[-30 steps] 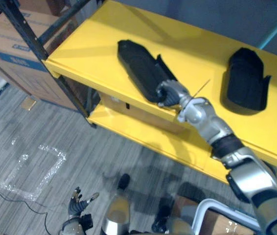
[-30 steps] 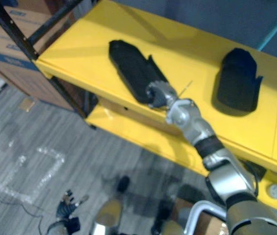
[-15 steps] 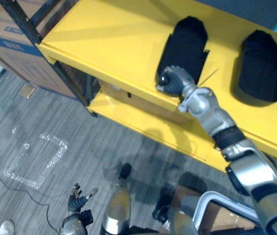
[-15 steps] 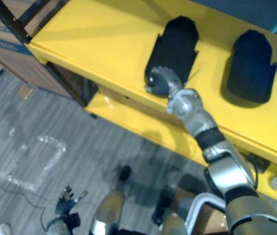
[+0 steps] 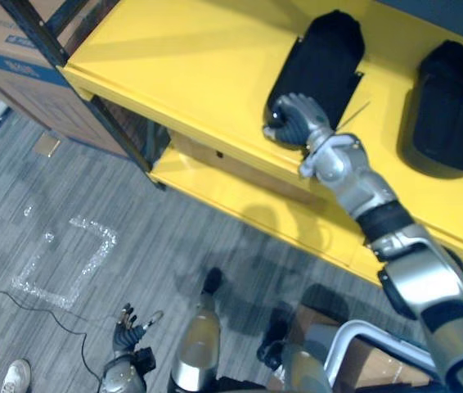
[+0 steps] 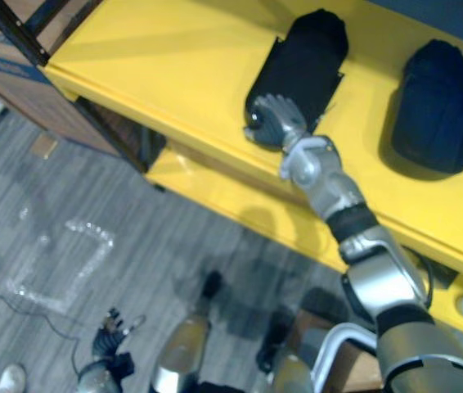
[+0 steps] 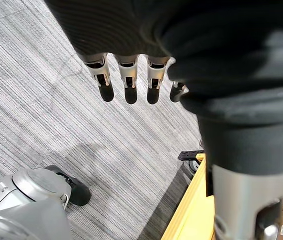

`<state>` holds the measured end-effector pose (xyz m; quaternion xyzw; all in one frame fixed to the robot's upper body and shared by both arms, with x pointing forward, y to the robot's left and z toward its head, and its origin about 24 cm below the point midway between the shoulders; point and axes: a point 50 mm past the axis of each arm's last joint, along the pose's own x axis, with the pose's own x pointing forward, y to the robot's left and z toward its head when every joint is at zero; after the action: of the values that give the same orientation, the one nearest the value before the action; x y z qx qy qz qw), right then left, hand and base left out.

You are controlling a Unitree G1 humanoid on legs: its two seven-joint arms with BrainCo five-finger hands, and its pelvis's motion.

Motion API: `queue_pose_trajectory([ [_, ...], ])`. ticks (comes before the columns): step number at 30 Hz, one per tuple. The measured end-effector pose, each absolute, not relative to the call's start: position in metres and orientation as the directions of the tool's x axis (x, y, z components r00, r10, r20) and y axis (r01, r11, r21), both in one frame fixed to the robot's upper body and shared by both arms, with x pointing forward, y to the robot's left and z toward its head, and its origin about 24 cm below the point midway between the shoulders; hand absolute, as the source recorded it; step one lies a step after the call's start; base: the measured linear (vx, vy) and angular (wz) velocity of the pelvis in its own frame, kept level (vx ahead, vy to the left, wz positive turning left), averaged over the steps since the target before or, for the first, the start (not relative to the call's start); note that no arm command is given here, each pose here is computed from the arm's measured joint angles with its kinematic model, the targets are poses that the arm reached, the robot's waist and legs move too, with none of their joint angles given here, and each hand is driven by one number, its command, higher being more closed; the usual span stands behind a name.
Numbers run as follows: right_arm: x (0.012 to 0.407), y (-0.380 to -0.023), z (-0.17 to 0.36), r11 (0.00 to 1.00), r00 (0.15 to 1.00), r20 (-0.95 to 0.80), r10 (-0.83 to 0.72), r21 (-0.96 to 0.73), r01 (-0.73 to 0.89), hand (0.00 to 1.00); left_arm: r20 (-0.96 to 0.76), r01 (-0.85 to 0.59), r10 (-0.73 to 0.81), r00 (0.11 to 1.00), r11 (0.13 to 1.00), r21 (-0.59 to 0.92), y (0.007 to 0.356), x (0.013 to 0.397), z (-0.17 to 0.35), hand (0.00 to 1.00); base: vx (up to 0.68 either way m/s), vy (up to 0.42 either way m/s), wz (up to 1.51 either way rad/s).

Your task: Walk over and take plastic housings, then place them on the shelf

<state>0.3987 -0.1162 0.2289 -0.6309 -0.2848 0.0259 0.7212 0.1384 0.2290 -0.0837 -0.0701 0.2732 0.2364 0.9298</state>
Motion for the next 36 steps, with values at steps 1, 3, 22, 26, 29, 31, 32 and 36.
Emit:
queue_pose_trajectory([
  [1,0.398,-0.117,0.229,0.183,0.831,0.387,0.399,-0.922,0.341,0.0,-0.541,-0.478,0.401,0.739,0.878,-0.002,0.229,0.138,-0.084,0.0,-0.01,-0.015,-0.11],
  [3,0.398,-0.119,0.231,0.157,0.811,0.432,0.395,-0.901,0.404,0.0,-0.54,-0.478,0.401,0.74,0.878,-0.002,0.229,0.139,-0.084,0.0,0.0,-0.015,-0.06],
  [22,0.312,-0.083,0.231,0.626,0.445,0.822,0.355,-0.562,0.54,0.0,-0.564,-0.365,0.318,0.762,0.931,0.031,0.21,0.138,-0.096,0.0,0.01,-0.015,-0.15],
  [26,0.301,-0.07,0.207,0.726,0.555,0.731,0.397,-0.62,0.297,0.0,-0.567,-0.343,0.318,0.76,0.937,0.066,0.212,0.133,-0.099,0.0,0.03,-0.003,-0.02],
  [29,0.299,-0.07,0.2,0.771,0.602,0.693,0.396,-0.607,0.192,0.0,-0.564,-0.342,0.317,0.762,0.937,0.065,0.212,0.133,-0.099,0.0,-0.01,-0.001,-0.11],
  [31,0.3,-0.074,0.19,0.794,0.663,0.645,0.38,-0.596,0.124,0.0,-0.567,-0.34,0.317,0.76,0.938,0.069,0.212,0.132,-0.1,0.0,-0.05,0.01,-0.05],
  [32,0.301,-0.075,0.187,0.8,0.679,0.631,0.376,-0.591,0.106,0.0,-0.567,-0.337,0.318,0.76,0.939,0.075,0.212,0.132,-0.1,0.0,-0.03,0.012,0.0],
  [36,0.303,-0.083,0.174,0.824,0.747,0.539,0.39,-0.566,-0.023,0.0,-0.581,-0.322,0.322,0.748,0.941,0.107,0.214,0.124,-0.103,0.0,-0.04,0.011,-0.06],
])
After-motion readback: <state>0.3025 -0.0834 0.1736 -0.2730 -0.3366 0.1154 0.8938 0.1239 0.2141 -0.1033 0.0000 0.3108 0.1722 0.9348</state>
